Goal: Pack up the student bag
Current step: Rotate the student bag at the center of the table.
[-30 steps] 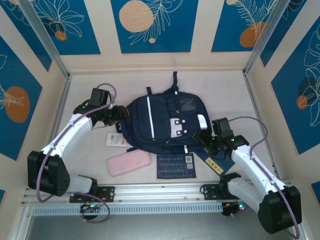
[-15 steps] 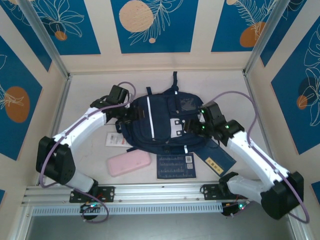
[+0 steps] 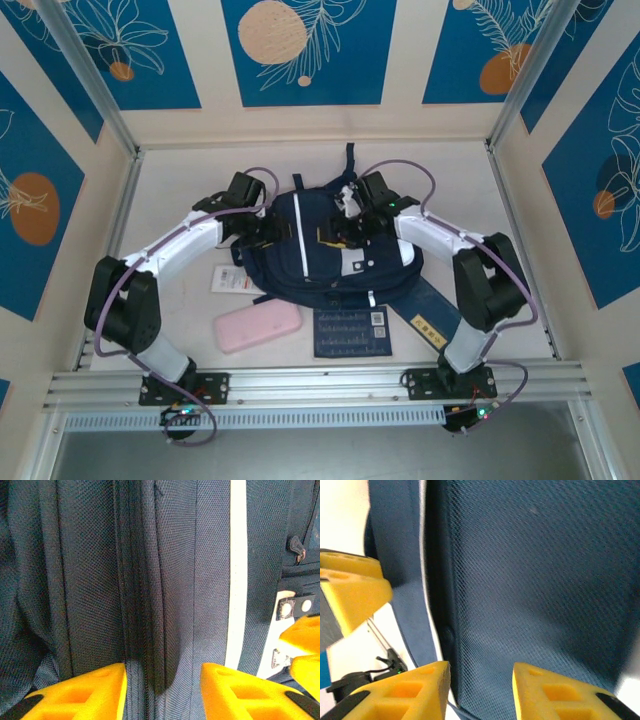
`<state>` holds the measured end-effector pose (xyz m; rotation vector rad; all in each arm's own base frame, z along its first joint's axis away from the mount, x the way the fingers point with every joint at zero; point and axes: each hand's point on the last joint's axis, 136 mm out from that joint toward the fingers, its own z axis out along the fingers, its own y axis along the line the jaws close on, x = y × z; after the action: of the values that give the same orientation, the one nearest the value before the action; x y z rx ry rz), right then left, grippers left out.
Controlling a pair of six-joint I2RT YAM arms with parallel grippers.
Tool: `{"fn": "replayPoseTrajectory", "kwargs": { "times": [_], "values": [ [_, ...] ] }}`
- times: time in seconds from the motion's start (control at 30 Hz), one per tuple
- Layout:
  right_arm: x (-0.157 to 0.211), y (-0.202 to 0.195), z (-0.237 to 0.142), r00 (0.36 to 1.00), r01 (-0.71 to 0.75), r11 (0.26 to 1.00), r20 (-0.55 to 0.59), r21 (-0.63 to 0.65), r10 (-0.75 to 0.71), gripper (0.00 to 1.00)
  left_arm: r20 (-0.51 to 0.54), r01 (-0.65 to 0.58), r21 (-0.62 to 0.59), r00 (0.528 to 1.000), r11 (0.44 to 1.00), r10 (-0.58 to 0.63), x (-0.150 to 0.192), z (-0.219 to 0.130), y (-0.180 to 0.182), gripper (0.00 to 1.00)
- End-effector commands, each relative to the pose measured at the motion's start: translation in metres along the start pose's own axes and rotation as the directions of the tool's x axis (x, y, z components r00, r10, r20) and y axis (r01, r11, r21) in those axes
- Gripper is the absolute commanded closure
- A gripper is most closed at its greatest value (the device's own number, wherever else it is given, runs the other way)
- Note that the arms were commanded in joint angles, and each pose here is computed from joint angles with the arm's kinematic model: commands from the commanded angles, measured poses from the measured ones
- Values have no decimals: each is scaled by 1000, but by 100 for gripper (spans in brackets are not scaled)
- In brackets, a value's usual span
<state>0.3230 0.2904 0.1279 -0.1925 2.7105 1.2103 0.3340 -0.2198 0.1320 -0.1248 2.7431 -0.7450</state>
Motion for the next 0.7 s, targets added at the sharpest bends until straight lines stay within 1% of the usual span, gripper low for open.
{"fn": "replayPoseTrajectory", "kwargs": {
  "times": [0.0,0.17,0.37,0.5,0.57,0.63,0.67],
  "values": [
    [-6,26,9,998,46,994,-30,-98,-49,63,-14,5,28,1000,1000,-5,3,5,-6,60],
    [-5,36,31,994,57,989,-82,-139,-69,66,-32,24,47,999,999,-23,4,11,-7,64],
    [6,41,49,986,55,982,-144,-182,-82,70,-38,42,61,998,997,-40,5,13,-8,66],
    [11,41,55,983,49,979,-162,-197,-82,77,-38,55,76,998,996,-53,5,14,-9,69],
    [11,40,58,983,43,980,-165,-194,-76,83,-39,60,89,998,994,-57,5,13,-11,70],
    [11,36,59,985,42,985,-160,-166,-69,96,-33,62,93,998,994,-59,3,10,-12,71],
    [9,34,58,986,43,988,-153,-151,-67,100,-23,61,87,998,994,-59,2,6,-11,71]
  ]
}}
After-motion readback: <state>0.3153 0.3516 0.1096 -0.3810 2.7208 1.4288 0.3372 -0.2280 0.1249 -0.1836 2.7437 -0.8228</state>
